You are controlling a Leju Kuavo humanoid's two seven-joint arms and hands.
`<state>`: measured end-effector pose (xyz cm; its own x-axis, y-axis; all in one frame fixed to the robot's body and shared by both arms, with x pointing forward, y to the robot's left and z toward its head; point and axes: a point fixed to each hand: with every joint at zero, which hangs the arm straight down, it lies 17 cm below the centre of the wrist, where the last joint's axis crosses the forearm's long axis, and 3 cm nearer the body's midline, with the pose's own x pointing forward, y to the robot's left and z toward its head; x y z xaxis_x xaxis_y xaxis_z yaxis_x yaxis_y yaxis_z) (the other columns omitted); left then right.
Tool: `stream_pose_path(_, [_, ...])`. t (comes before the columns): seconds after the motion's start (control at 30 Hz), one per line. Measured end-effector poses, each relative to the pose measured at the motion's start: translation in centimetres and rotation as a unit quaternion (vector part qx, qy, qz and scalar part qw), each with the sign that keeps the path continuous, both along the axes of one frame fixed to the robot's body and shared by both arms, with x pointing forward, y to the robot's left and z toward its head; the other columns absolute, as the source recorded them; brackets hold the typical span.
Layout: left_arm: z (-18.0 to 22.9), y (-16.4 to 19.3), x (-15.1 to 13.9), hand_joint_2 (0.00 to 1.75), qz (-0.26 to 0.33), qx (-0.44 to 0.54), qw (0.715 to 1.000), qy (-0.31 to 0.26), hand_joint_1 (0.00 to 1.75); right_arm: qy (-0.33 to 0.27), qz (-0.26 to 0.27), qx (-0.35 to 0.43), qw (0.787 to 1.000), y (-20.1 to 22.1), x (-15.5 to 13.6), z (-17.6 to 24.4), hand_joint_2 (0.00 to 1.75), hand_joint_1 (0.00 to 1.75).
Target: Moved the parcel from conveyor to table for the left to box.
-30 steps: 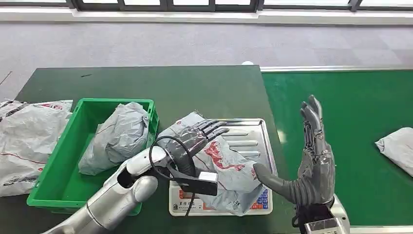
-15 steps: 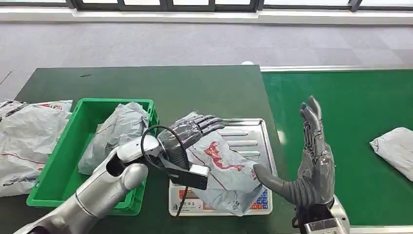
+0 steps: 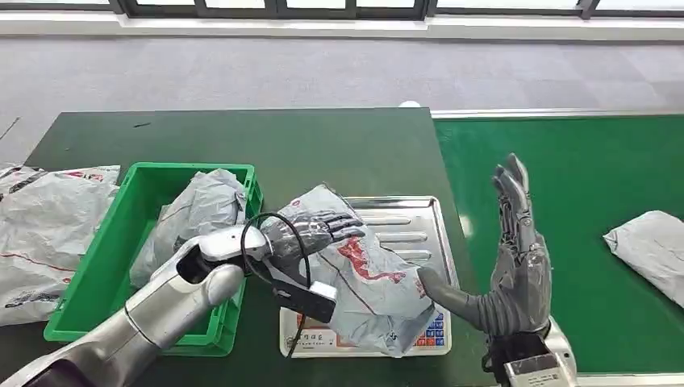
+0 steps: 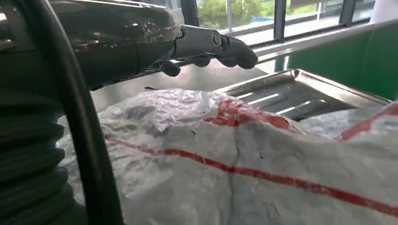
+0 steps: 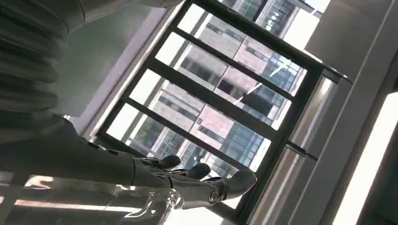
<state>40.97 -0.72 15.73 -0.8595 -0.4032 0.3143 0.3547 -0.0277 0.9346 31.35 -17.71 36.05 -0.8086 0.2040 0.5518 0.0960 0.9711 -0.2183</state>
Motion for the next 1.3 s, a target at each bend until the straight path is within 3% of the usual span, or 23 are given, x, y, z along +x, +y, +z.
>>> stream_pose_path(0.97, [-2.2,-1.4,-1.2,1.75,-0.015,0.009,0.999,0.040,0.00,0.005,0.011,-0.001,1.000,0.5,0.7,-0.2,1.75,0.00])
stream_pose_path(1.0, [-2.2,-1.6,-1.3,1.75,-0.014,0.004,0.999,0.042,1.75,0.005,0.011,0.000,1.000,0.5,0.7,-0.2,1.75,0.00])
stream_pose_path(1.3, [-2.6,-2.8,-1.8,1.75,-0.007,-0.027,0.998,0.056,1.75,0.001,0.010,0.000,1.000,0.4,0.6,-0.3,1.75,0.00])
